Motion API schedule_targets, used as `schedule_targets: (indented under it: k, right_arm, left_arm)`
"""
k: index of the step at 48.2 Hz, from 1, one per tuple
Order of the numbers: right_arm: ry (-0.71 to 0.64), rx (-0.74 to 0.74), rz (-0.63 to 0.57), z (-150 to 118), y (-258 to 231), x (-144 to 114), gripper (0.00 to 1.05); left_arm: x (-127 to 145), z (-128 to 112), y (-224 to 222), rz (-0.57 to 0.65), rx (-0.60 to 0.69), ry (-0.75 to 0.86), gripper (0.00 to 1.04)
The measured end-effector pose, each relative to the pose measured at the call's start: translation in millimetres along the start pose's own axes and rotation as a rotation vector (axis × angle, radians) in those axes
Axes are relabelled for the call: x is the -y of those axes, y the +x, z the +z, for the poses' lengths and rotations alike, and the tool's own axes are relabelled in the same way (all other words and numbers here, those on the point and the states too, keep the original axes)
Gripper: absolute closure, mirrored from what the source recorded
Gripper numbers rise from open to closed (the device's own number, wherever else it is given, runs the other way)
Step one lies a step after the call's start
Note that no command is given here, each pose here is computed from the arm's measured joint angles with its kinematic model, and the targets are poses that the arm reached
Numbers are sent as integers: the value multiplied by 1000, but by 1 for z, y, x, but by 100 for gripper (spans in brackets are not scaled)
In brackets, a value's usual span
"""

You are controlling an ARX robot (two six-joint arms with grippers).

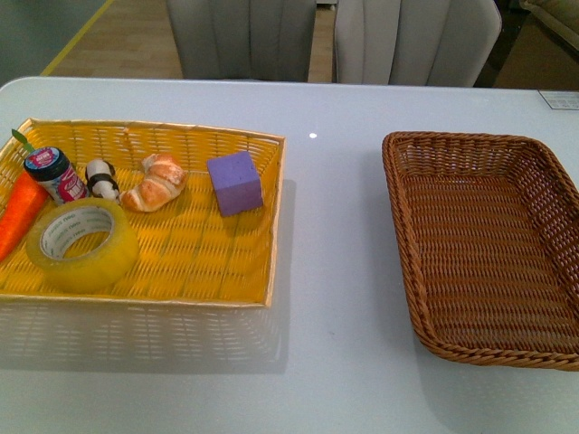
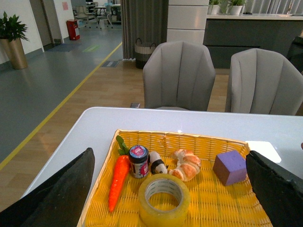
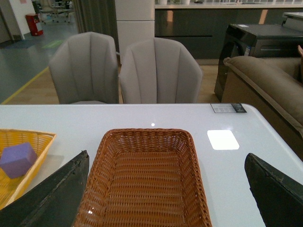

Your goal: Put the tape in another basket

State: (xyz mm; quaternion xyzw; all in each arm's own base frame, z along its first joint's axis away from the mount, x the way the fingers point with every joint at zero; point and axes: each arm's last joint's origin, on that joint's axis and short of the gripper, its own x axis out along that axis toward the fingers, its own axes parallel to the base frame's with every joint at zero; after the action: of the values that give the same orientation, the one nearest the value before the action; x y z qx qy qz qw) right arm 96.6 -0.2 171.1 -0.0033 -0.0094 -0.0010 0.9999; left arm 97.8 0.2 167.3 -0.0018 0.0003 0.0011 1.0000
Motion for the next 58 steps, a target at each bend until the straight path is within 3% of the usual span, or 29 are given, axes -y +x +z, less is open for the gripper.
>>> schedule_targets:
  k: [26,28,31,34,48,58]
  right_arm:
    - [0,0,0,0,0,0,9]
    - [10,-73,-36,-1,0,1,9]
    - [11,-295,-79,-6,5,5,9]
    - [17,-325,-82,-5,12,10,9]
    - [-67,-272,-74,15,82,50,9]
    - [-127,-415,-44,-23,154,76,9]
  left_arm:
    - [0,0,0,0,0,0,9]
    - [0,0,0,0,0,0,9]
    - [0,0,0,-1,0,0,9]
    - [0,0,0,0,0,0,9]
    - [0,0,0,0,0,0,9]
    - [0,0,0,0,0,0,9]
